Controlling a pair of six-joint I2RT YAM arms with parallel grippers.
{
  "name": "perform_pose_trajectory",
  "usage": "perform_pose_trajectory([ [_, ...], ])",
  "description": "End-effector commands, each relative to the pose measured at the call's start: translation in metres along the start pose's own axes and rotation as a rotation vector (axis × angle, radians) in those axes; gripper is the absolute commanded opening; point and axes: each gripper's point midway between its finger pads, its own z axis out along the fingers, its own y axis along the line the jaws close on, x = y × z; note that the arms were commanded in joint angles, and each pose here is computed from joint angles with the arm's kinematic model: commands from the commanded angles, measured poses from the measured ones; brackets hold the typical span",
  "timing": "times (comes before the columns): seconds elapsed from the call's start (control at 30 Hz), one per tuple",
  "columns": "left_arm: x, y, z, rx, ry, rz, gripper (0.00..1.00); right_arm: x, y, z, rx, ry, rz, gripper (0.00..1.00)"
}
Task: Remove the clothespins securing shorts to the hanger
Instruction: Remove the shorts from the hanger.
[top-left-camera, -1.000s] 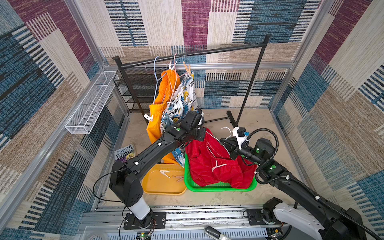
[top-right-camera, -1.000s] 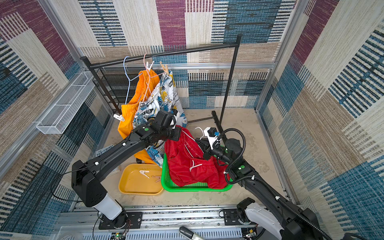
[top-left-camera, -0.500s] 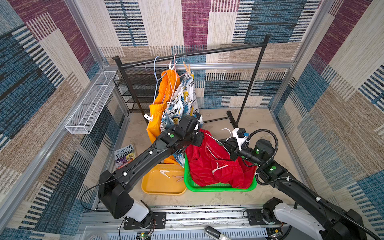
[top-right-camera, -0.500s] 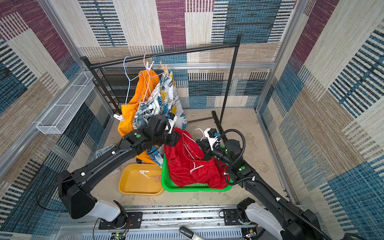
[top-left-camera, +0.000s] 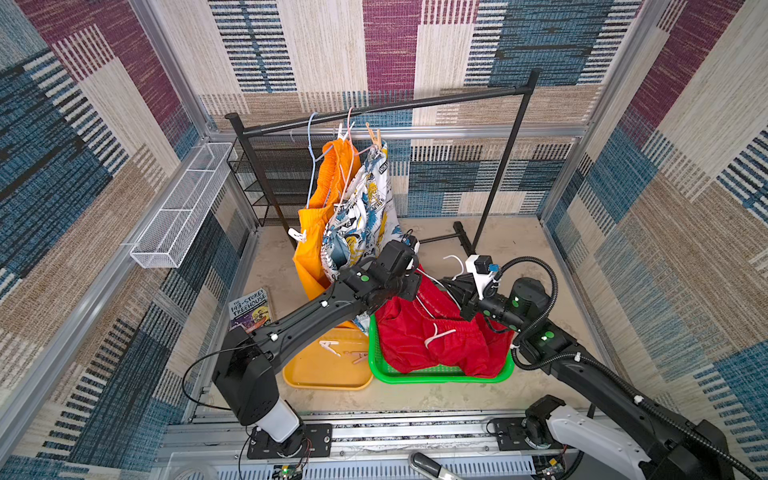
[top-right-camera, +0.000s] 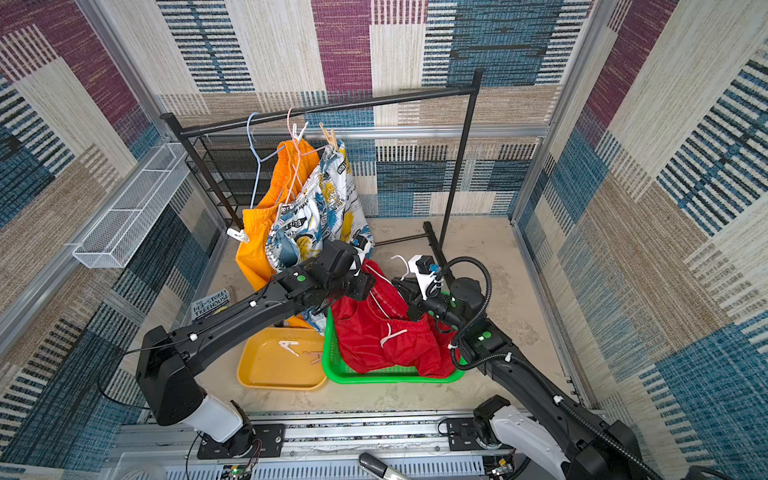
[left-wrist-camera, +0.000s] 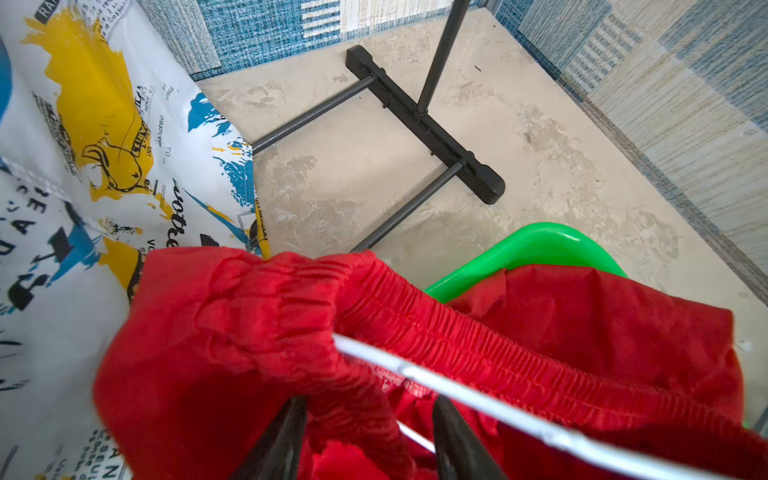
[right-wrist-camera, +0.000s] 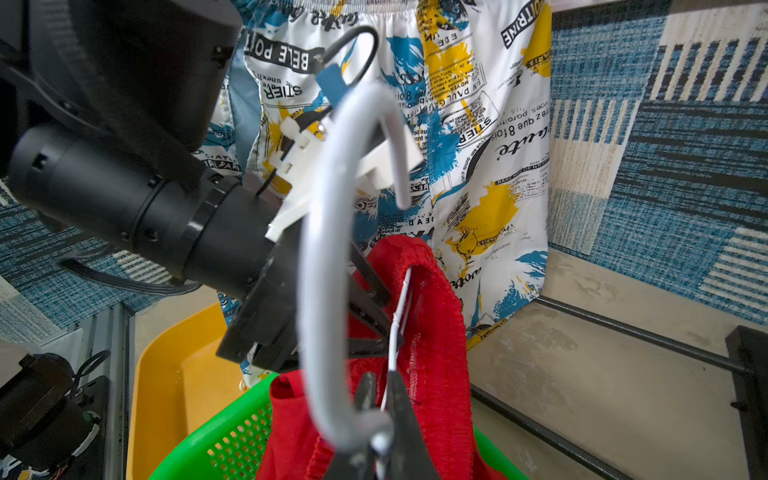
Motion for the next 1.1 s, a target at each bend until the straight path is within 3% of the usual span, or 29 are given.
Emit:
perform_pose_trajectory([
  [0.0, -0.017, 0.011, 0.002, -0.080, -0.052, -0.020, 0.34, -0.011, 0.001, -0.001, -0.001, -0.036, -0.005, 0.00],
  [0.2, -0.027, 0.021, -0.006, -0.125, -0.080, -0.023, 0.00, -0.011, 0.000, -0.003, 0.008, -0.035, -0.015, 0.00],
  [0.77, -0.043, 0.044, -0.032, -0.070, -0.099, -0.124, 0.00, -0.015, 0.006, -0.012, 0.001, -0.036, -0.039, 0.00],
  [0.8, -0.045, 0.042, -0.032, -0.058, -0.100, -0.117, 0.05, -0.016, 0.006, -0.012, 0.002, -0.037, -0.040, 0.00],
  [0.87, -0.046, 0.033, -0.033, -0.008, -0.103, -0.098, 0.30, -0.015, 0.006, -0.013, 0.005, -0.035, -0.040, 0.00],
  [0.9, -0.047, 0.030, -0.034, 0.009, -0.102, -0.090, 0.36, -0.014, 0.005, -0.013, 0.008, -0.034, -0.038, 0.00],
  [1.07, -0.041, 0.014, -0.037, 0.091, -0.086, -0.050, 0.49, -0.013, 0.005, -0.012, 0.007, -0.032, -0.037, 0.00],
])
